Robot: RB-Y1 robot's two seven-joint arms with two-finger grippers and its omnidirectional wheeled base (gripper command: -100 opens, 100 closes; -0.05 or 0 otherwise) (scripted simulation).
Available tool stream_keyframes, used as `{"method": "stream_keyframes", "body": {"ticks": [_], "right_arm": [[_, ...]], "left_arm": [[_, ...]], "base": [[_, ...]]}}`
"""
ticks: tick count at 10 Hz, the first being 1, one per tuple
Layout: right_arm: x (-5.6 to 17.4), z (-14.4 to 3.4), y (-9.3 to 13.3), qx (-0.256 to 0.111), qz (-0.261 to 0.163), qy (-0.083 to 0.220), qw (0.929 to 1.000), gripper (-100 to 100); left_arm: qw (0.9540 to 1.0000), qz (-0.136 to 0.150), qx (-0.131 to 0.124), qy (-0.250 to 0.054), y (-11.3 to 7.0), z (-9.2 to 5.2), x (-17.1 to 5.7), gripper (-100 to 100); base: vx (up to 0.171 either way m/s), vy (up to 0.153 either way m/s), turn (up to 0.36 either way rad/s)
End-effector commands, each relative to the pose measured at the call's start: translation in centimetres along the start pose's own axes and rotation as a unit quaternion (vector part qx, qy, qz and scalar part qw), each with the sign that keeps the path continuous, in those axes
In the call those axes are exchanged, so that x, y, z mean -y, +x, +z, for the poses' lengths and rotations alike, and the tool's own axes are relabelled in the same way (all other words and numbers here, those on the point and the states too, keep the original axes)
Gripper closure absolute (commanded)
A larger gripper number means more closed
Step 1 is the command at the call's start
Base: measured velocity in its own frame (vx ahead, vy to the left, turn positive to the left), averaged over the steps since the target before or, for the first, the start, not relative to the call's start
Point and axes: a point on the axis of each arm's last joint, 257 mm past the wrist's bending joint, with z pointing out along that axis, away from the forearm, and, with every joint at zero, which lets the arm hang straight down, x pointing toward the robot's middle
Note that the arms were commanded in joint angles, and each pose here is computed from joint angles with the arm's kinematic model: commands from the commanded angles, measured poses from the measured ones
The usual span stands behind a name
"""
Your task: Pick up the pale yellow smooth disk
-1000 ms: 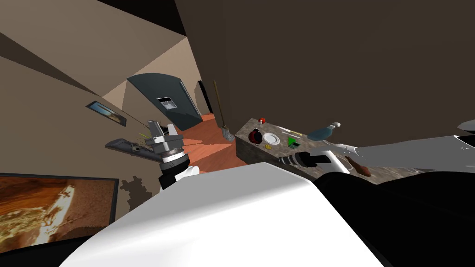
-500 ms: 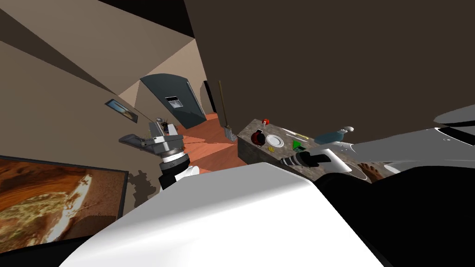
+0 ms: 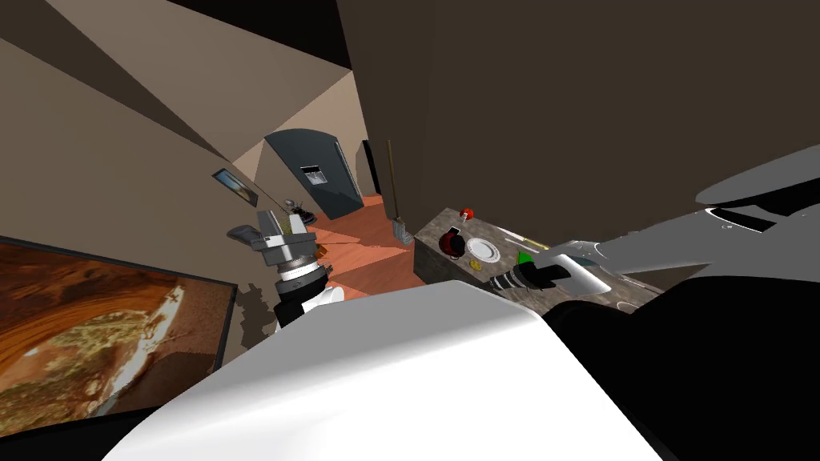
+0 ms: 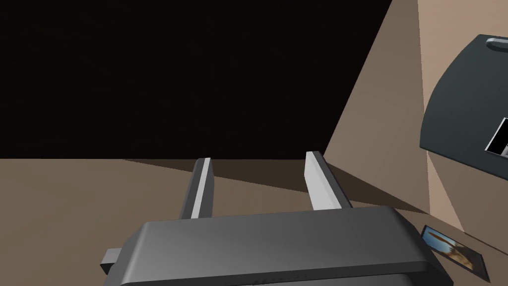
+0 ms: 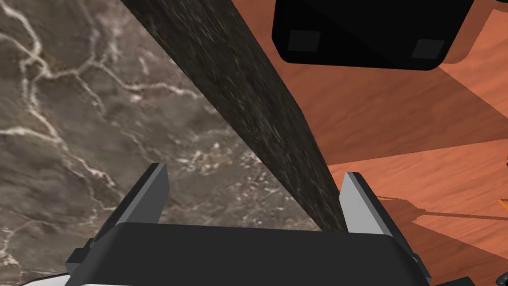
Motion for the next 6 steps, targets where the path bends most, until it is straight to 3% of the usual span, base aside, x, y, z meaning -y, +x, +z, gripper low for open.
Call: {"method": "stream_keyframes", "body": {"ticks": [1,5,6], "right_arm": [[0.8,-0.2,0.7,-0.020,-0.007,0.014,0.9997,-100],[2.4,-0.4,2.2,-0.059,-0.021,0.040,0.9972,-100],[2.2,-0.4,2.1,-0.062,-0.026,0.039,0.9970,-100]], "left_arm": [[1.0000,0.000,0.000,0.000,0.0,0.0,0.0,0],[1.0000,0.000,0.000,0.000,0.0,0.0,0.0,0],[1.0000,0.000,0.000,0.000,0.0,0.0,0.0,0]], "base": [[0.056,-0.016,0.159],[0.087,-0.014,0.159],[0.160,0.059,0.212]]}}
